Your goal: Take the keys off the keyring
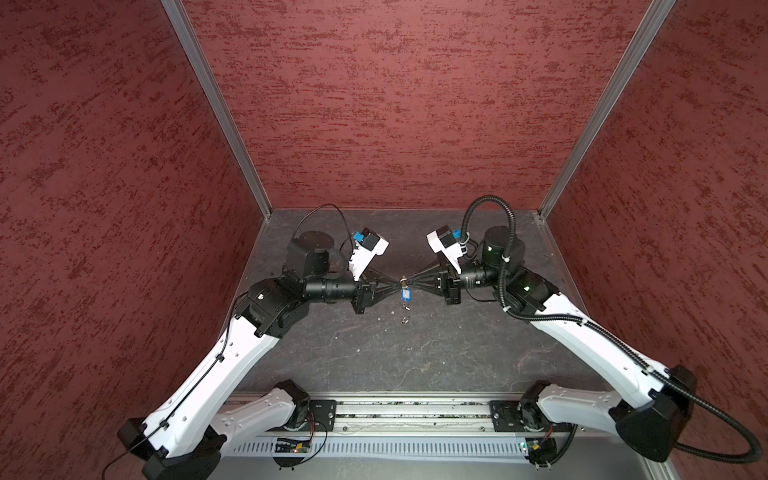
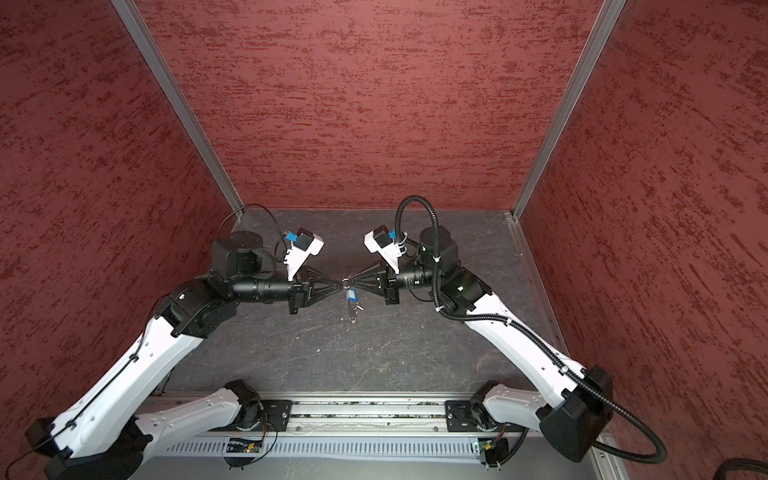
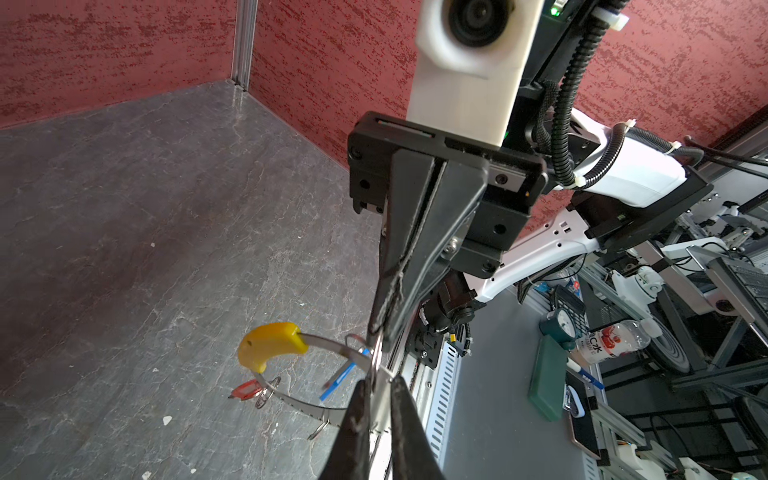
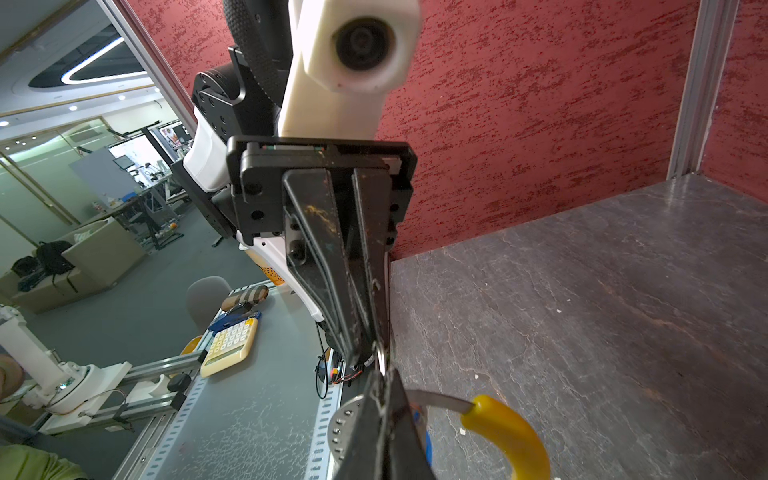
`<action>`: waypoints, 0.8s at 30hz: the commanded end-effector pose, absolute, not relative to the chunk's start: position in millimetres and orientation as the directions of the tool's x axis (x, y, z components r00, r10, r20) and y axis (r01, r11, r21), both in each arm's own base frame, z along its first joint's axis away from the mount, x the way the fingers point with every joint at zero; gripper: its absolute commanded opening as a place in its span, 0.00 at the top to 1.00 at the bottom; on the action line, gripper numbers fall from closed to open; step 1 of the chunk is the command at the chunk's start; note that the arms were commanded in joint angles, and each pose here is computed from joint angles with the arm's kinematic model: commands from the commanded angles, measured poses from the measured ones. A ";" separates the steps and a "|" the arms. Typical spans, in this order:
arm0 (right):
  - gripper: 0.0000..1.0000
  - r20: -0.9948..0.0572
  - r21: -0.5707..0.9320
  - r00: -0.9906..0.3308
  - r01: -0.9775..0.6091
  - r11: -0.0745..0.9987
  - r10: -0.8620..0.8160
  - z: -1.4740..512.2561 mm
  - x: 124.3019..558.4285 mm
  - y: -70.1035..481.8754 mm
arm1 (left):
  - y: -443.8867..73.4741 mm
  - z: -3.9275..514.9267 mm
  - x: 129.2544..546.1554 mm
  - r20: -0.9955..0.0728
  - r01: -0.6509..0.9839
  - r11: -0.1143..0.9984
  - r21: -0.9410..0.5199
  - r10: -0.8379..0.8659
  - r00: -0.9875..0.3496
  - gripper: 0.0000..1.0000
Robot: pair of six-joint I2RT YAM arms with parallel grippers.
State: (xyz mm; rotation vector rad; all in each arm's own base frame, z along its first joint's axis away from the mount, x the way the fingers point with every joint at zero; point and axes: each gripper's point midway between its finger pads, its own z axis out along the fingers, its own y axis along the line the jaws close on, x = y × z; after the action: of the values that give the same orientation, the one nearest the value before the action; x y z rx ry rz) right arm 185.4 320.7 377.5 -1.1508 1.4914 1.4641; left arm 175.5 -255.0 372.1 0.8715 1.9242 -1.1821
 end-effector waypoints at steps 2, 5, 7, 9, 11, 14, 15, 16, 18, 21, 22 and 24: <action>1.00 -0.961 0.273 -0.269 -0.959 -0.072 -0.065 395.6 181.0 319.2 | -264.7 392.2 169.1 -0.877 0.873 0.281 -0.398 0.162 -0.452 0.76; 1.00 -0.961 0.274 -0.270 -0.959 -0.070 -0.063 395.0 181.1 318.9 | -266.3 393.1 167.9 -0.880 0.877 0.271 -0.396 0.163 -0.447 0.77; 1.00 -0.961 0.272 -0.268 -0.960 -0.068 -0.062 395.0 180.8 318.5 | -267.2 390.9 169.6 -0.876 0.875 0.277 -0.398 0.168 -0.452 0.80; 1.00 -0.962 0.271 -0.267 -0.960 -0.074 -0.060 396.3 179.5 318.2 | -268.1 390.2 170.3 -0.876 0.875 0.276 -0.397 0.171 -0.451 0.82; 1.00 -0.962 0.269 -0.265 -0.960 -0.076 -0.059 396.8 179.1 317.8 | -268.0 389.8 171.1 -0.876 0.875 0.281 -0.395 0.171 -0.451 0.85; 1.00 -0.962 0.270 -0.266 -0.959 -0.081 -0.060 396.9 178.3 318.0 | -267.5 391.6 172.0 -0.882 0.878 0.286 -0.385 0.167 -0.441 0.89; 1.00 -0.962 0.272 -0.268 -0.959 -0.082 -0.061 396.5 178.2 318.6 | -268.1 391.7 172.1 -0.882 0.878 0.284 -0.384 0.167 -0.440 0.88; 1.00 -0.961 0.274 -0.269 -0.958 -0.082 -0.061 396.4 178.3 318.7 | -268.1 392.1 172.2 -0.883 0.879 0.284 -0.383 0.166 -0.439 0.88; 1.00 -0.960 0.277 -0.272 -0.958 -0.081 -0.063 395.2 178.5 318.8 | -268.0 391.4 173.3 -0.883 0.877 0.290 -0.383 0.165 -0.440 0.87; 1.00 -0.961 0.274 -0.270 -0.959 -0.072 -0.061 394.9 179.4 318.4 | -266.6 392.0 173.0 -0.886 0.879 0.296 -0.374 0.166 -0.433 0.88; 1.00 -0.961 0.275 -0.271 -0.959 -0.070 -0.062 394.6 179.8 318.4 | -265.8 391.7 173.3 -0.886 0.878 0.300 -0.373 0.167 -0.433 0.89; 1.00 -0.960 0.276 -0.272 -0.959 -0.068 -0.061 394.7 180.0 318.3 | -264.8 391.6 173.0 -0.887 0.879 0.304 -0.367 0.169 -0.429 0.91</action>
State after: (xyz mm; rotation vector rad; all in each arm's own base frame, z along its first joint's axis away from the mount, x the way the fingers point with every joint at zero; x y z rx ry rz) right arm 183.9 320.7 378.4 -1.1517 1.4913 1.4736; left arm 177.9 -263.8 373.9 0.9082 1.8863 -1.1776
